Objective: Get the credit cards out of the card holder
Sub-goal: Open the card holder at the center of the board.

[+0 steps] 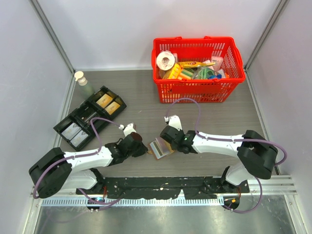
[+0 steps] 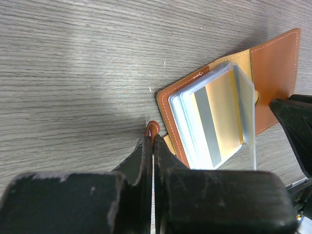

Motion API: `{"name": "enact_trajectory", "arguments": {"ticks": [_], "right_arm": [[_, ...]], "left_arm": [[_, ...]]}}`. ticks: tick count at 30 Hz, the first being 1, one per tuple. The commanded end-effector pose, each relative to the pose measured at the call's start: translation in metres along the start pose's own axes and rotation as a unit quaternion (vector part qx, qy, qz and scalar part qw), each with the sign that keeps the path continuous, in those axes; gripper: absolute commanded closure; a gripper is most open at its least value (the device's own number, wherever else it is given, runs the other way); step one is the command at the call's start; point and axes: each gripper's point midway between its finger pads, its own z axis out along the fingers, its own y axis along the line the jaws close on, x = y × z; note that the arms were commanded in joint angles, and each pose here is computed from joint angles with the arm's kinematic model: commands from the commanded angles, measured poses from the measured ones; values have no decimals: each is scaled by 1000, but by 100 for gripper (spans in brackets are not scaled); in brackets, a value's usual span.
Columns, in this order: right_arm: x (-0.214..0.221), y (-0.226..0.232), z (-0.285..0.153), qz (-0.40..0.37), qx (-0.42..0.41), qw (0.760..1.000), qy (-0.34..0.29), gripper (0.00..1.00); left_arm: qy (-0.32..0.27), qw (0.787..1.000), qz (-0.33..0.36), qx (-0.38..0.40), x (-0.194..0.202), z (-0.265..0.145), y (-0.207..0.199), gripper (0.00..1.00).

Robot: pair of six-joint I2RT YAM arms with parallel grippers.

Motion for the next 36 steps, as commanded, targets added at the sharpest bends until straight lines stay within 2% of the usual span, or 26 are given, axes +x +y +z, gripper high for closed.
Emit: {"name": "enact_trajectory", "arguments": {"ticks": [1,6,8,11,13,16,17,19,21,23,28,36], "right_arm": [[-3,2,-2,31,-22,999,-10,67],[-3,4,-2,35,-29,999,-10,67],[-4,5,-3,38,-34,999,-13,67],[-8,5,-7,41,-36,998,-17,67],[-16,7,-14,44,-42,998,-23,64],[-36,13,-32,49,-69,996,-42,56],[-41,14,-36,47,-76,995,-47,48],[-50,24,-44,43,-92,993,-55,38],[-54,37,-48,33,-110,992,-57,31],[-56,51,-49,18,-119,991,-58,26],[-57,77,-47,-30,-109,992,-61,22],[-36,86,-29,-74,-74,994,-41,21]], "left_arm": [[8,999,21,-30,2,-3,13,100],[3,999,27,-30,-5,-10,8,100],[-3,999,31,-31,-11,-15,4,96],[-24,999,38,-30,-26,-29,-2,87],[-46,998,41,-18,-41,-43,-13,75],[-69,996,47,-6,-57,-60,-22,62],[-74,996,46,0,-61,-64,-26,59],[-78,996,42,19,-64,-67,-35,56],[-73,996,34,38,-61,-64,-42,57],[-62,996,24,56,-55,-57,-50,62],[-35,998,12,55,-39,-36,-49,78],[-7,1000,10,21,-17,-19,-22,79]]}}
